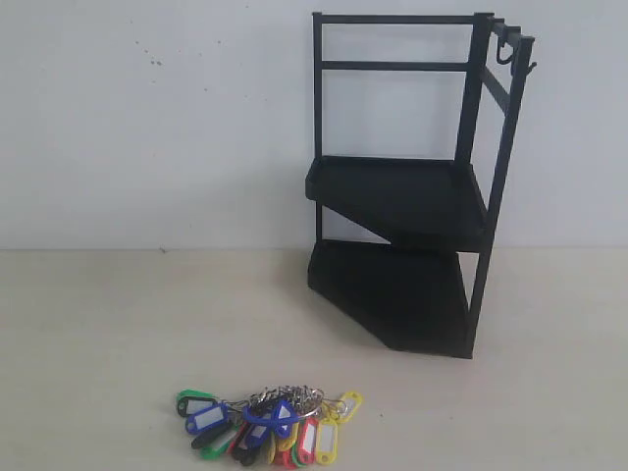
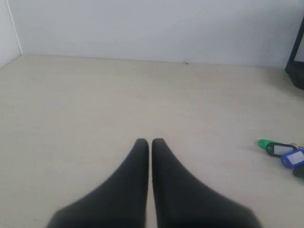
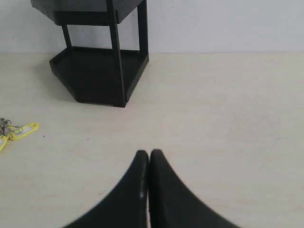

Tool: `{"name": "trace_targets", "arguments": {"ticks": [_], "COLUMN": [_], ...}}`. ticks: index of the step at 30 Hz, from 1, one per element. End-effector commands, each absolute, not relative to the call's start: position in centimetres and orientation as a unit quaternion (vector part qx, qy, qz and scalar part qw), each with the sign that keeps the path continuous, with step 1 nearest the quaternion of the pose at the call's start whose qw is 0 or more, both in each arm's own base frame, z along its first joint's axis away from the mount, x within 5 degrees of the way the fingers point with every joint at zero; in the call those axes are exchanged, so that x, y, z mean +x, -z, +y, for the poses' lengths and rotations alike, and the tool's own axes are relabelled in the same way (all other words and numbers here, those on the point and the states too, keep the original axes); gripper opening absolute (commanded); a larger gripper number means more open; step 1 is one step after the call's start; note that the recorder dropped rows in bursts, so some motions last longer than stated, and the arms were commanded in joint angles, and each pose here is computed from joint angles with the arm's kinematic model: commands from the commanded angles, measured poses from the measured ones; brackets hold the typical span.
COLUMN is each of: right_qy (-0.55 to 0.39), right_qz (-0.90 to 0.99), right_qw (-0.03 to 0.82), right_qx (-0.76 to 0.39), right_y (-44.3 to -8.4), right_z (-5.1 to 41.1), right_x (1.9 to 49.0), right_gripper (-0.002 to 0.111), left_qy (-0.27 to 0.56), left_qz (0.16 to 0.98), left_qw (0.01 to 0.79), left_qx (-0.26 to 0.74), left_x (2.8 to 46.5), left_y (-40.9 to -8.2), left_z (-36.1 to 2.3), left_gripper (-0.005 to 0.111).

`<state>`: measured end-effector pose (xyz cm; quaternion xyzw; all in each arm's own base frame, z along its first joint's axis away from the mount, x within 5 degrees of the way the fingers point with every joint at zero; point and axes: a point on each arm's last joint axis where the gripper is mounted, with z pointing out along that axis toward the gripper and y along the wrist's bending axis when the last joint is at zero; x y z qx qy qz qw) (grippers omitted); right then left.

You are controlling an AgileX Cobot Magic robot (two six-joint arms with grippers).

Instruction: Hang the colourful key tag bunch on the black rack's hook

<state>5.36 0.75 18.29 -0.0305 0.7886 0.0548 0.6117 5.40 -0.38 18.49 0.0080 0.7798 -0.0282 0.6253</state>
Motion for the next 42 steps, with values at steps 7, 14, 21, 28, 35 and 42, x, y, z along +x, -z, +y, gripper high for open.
{"name": "trace_targets", "arguments": {"ticks": [7,14,21,28,35,42], "right_qy": [-0.053,-0.053,-0.047,-0.051,-0.059,-0.042], "right_qz": [0.787,0.787,0.778,0.713,0.540,0.770], "right_qw": [0.614,0.614,0.626,0.699,0.839,0.635], "right_qx": [-0.030,-0.030,-0.035,-0.029,-0.013,-0.049], "right_y": [-18.3,-18.3,-18.6,-20.4,-25.8,-32.4], "right_z": [0.7,0.7,0.7,0.6,0.4,0.7], "right_x": [5.3,5.3,5.4,5.6,4.5,4.5], "right_gripper": [0.000,0.000,0.000,0.000,0.000,0.000], "left_qy": [0.028,0.028,0.028,0.028,0.028,0.028], "left_qz": [0.777,0.777,0.777,0.777,0.777,0.777], "left_qw": [0.629,0.629,0.629,0.629,0.629,0.629], "left_qx": [0.006,0.006,0.006,0.006,0.006,0.006], "left_x": [5.4,5.4,5.4,5.4,5.4,5.4], "left_y": [-18.6,-18.6,-18.6,-18.6,-18.6,-18.6], "left_z": [-0.4,-0.4,-0.4,-0.4,-0.4,-0.4], "left_gripper": [0.004,0.004,0.004,0.004,0.004,0.004]}}
